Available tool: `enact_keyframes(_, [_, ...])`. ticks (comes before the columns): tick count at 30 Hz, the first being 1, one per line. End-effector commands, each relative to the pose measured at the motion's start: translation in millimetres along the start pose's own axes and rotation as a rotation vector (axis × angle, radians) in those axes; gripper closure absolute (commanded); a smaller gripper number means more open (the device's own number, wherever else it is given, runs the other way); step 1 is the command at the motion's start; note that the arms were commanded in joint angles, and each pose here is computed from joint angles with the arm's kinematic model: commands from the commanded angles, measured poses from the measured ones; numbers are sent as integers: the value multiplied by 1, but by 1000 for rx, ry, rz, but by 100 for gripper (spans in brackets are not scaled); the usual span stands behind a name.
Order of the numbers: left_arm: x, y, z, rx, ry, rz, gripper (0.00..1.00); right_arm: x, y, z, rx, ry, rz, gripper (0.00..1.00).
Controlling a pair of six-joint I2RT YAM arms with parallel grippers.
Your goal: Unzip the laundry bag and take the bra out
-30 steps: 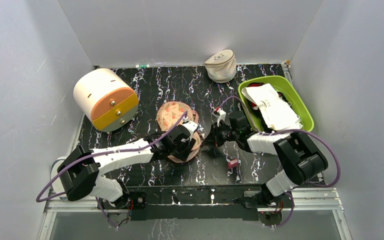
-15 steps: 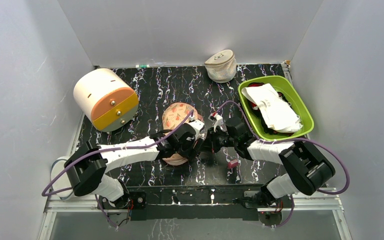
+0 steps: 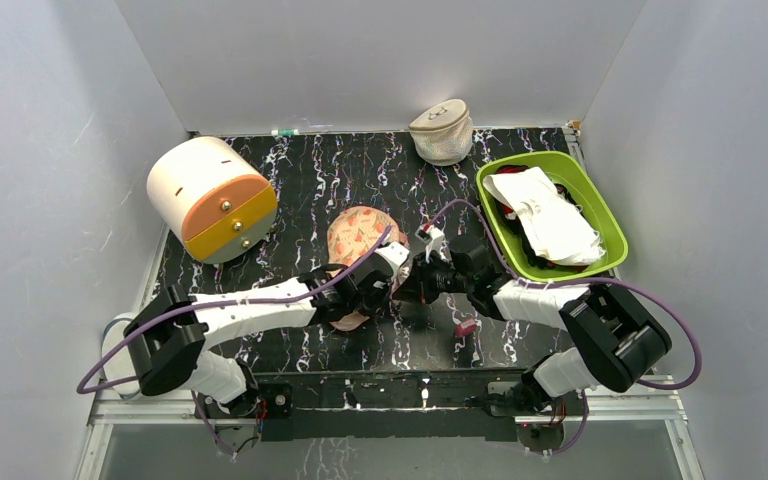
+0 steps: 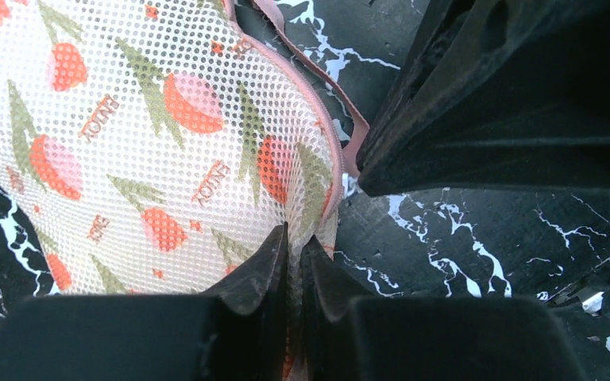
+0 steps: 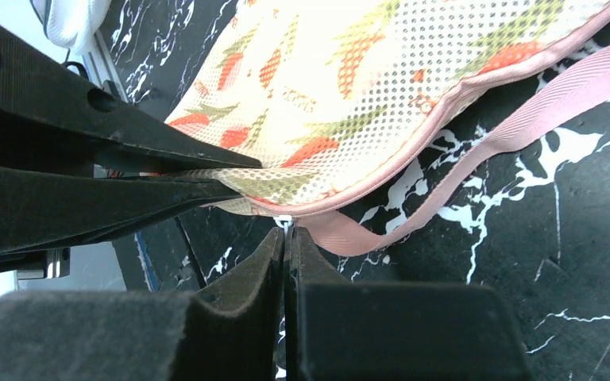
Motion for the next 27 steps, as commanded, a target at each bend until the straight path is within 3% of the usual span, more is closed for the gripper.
enact_keyframes(1, [-12, 3, 13, 22, -61, -21, 95, 3, -20, -4, -72, 52, -53, 100])
enact_keyframes(5, [-19, 5, 16, 11, -61, -32, 100, 5, -25, -17, -71, 81, -53, 100])
enact_keyframes(27, [-39, 23, 29, -61, -91, -18, 100, 29, -56, -104, -50, 142, -63, 100])
Point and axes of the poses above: each gripper's point midway between its finger pads, its own x axis out along the fingers, its own z axis along the line the jaws close on, y = z × x, the point moved 9 cm from there along -x, back along the fingers, and after that the axes turned 12 degrees about -x, right-handed, at the moved point
